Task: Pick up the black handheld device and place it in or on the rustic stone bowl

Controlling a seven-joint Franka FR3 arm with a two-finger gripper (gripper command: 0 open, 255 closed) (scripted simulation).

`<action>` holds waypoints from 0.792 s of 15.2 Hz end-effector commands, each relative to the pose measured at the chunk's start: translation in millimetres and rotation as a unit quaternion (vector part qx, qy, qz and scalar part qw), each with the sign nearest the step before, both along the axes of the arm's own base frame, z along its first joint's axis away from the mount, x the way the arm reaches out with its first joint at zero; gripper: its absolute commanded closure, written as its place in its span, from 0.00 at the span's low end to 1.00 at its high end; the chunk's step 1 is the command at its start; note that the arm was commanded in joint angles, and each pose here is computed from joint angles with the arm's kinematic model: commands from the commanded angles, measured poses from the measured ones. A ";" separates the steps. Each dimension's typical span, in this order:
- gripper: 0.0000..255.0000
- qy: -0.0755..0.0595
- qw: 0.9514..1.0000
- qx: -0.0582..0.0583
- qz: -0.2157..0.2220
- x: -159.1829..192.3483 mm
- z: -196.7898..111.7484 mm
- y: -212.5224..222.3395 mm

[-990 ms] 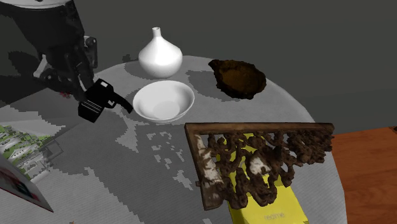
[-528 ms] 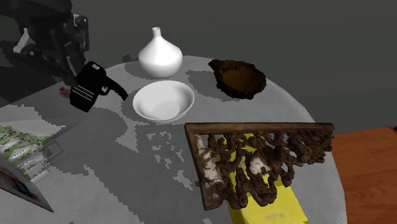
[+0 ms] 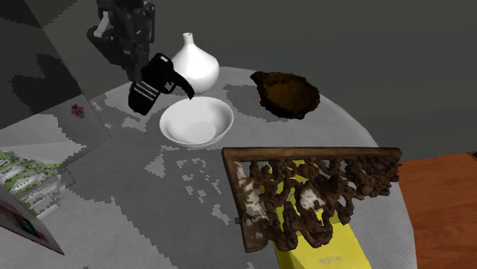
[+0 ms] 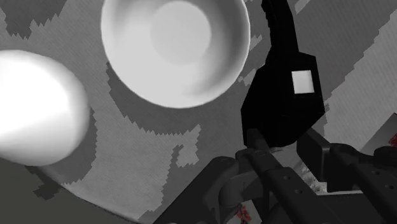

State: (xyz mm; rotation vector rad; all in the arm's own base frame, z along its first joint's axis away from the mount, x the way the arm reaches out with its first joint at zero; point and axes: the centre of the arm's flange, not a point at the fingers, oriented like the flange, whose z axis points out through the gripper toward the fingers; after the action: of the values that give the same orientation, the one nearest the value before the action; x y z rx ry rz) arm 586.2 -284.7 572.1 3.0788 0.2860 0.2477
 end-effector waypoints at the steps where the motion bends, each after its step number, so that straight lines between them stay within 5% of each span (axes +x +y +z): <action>1: 1.00 0.000 1.000 0.000 0.001 -13.2 2.3 -21.0; 12: 1.00 0.000 1.000 0.000 0.001 -93.4 10.8 -141.7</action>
State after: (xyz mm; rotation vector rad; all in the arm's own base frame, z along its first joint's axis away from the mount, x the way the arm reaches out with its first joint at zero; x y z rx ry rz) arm 499.7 -414.2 581.1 3.0784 0.2853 0.2484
